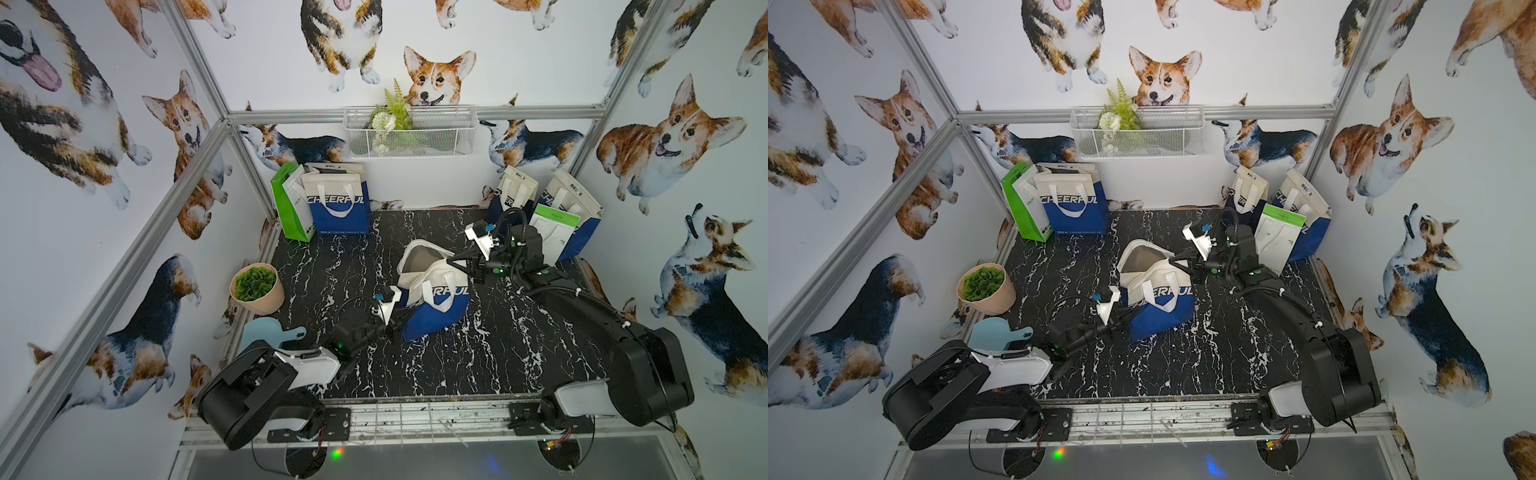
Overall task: Open the takeout bag
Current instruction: Move the takeout bag to the center of the board.
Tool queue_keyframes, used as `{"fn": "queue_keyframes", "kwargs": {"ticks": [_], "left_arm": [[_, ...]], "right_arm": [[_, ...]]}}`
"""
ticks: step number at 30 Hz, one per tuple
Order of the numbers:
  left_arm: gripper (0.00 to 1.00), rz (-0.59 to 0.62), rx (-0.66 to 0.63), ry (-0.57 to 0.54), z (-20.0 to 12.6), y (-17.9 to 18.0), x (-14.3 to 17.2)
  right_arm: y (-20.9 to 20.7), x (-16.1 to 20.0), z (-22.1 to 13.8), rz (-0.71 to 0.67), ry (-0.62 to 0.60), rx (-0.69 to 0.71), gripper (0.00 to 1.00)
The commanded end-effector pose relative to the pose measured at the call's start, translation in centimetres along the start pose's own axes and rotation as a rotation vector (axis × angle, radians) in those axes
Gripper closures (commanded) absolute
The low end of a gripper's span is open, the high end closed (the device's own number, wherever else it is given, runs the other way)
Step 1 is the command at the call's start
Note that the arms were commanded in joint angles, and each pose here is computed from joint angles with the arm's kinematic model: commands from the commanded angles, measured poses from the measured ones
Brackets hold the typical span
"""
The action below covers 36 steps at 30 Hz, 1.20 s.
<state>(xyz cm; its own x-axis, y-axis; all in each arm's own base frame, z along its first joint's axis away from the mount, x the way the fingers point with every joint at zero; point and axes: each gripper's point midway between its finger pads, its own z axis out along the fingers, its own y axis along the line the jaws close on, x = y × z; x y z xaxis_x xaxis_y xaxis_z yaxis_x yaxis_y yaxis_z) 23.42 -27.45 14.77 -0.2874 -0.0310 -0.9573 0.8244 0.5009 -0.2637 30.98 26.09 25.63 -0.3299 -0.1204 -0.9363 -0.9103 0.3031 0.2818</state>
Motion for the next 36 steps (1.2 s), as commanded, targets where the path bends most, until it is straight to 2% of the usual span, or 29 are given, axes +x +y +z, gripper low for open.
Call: {"fn": "queue_keyframes", "kwargs": {"ticks": [1, 3, 5, 7, 9, 12, 14, 15, 19, 26, 36], "left_arm": [[0.76, 0.009, -0.017, -0.032, -0.1, 0.2, -0.8], [0.70, -0.002, -0.062, -0.038, -0.3, 1.0, -0.7], [0.60, -0.039, -0.223, -0.031, -0.9, 3.6, -0.4], [0.47, -0.065, -0.472, -0.014, -3.1, 7.3, 0.0], [0.40, -0.051, -0.630, -0.025, -5.7, 9.2, -0.3], [0.33, -0.074, -0.755, -0.121, -9.3, 10.0, -1.5], [0.20, -0.099, -0.777, -0.178, -10.7, 10.0, -2.0], [0.19, -0.108, -0.783, -0.199, -11.3, 9.9, -2.2], [0.19, -0.142, -0.772, -0.241, -12.2, 9.5, -2.5], [0.24, -0.210, -0.718, -0.220, -11.3, 8.9, -2.1], [0.31, -0.297, -0.612, -0.147, -9.8, 7.5, -0.4]], "right_arm": [[-0.1, -1.9, 0.3, -0.040, -0.062, 0.018, 1.00], [-0.6, -2.4, 0.6, -0.039, -0.078, 0.043, 1.00], [-1.7, -2.9, 1.0, -0.035, -0.111, 0.094, 1.00], [-3.6, -3.5, 1.4, -0.023, -0.161, 0.162, 1.00], [-4.3, -3.8, 2.2, -0.003, -0.182, 0.151, 1.00], [-5.0, -4.3, 3.8, 0.009, -0.190, 0.134, 1.00], [-5.3, -4.6, 4.8, -0.004, -0.183, 0.135, 1.00], [-5.3, -4.8, 5.3, -0.006, -0.183, 0.128, 1.00], [-5.2, -5.7, 6.9, -0.010, -0.204, 0.072, 1.00], [-4.6, -8.1, 9.0, -0.046, -0.246, 0.018, 1.00], [-5.6, -11.0, 16.4, -0.012, -0.304, -0.068, 1.00]]}}
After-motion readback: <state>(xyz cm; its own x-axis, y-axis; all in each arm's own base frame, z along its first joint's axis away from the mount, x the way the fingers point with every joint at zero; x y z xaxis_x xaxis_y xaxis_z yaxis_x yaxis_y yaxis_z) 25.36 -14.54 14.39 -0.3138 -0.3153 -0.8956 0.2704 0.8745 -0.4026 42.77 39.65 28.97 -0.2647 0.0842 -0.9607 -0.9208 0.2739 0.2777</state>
